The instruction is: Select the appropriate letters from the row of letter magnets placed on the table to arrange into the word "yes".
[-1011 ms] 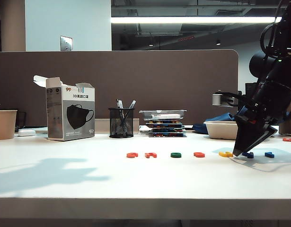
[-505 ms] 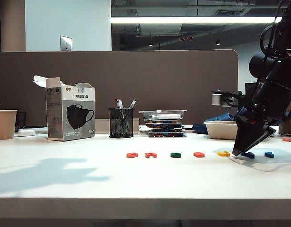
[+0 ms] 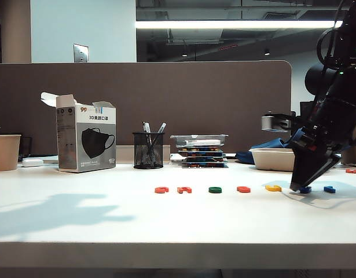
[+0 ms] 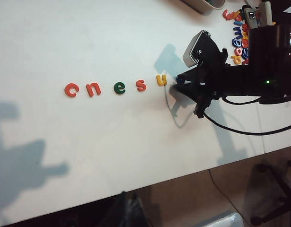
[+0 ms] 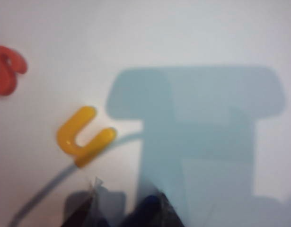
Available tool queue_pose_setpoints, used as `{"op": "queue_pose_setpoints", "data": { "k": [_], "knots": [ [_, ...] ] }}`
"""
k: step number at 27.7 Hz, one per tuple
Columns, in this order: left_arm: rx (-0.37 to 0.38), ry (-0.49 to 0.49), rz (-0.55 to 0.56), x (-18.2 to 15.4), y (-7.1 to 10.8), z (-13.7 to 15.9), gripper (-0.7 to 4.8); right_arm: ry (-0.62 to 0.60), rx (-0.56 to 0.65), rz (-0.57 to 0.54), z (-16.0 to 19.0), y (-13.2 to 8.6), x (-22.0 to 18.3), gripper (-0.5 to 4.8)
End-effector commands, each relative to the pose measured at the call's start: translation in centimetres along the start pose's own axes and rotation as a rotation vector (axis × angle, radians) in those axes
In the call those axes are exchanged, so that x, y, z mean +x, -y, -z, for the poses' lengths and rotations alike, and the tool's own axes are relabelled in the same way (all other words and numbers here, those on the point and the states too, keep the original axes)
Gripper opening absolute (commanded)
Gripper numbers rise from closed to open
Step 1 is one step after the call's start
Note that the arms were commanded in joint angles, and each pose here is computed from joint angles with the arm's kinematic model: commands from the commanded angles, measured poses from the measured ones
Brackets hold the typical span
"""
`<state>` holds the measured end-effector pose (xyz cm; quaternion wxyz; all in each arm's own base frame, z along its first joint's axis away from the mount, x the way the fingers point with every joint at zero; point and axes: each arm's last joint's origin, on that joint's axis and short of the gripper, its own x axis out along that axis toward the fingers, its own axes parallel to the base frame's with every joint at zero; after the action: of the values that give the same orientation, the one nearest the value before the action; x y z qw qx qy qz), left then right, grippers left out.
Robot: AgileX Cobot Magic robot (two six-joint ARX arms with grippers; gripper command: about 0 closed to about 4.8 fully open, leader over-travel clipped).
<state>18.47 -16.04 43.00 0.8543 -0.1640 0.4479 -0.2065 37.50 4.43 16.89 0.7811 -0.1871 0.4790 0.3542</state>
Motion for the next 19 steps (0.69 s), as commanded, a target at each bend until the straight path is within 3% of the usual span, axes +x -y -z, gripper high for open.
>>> {"op": "queue_pose_setpoints", "data": {
  "k": [1, 19],
  "knots": [
    [0.005, 0.007, 0.007, -0.16, 0.06, -0.05, -0.05, 0.006, 0.003, 0.015, -0.27, 0.46, -0.54, 1.66],
    [0.005, 0.008, 0.007, -0.16, 0.07, -0.05, -0.05, 0.009, 0.015, 0.006, -0.24, 0.79, -0.94, 1.66]
  ]
}}
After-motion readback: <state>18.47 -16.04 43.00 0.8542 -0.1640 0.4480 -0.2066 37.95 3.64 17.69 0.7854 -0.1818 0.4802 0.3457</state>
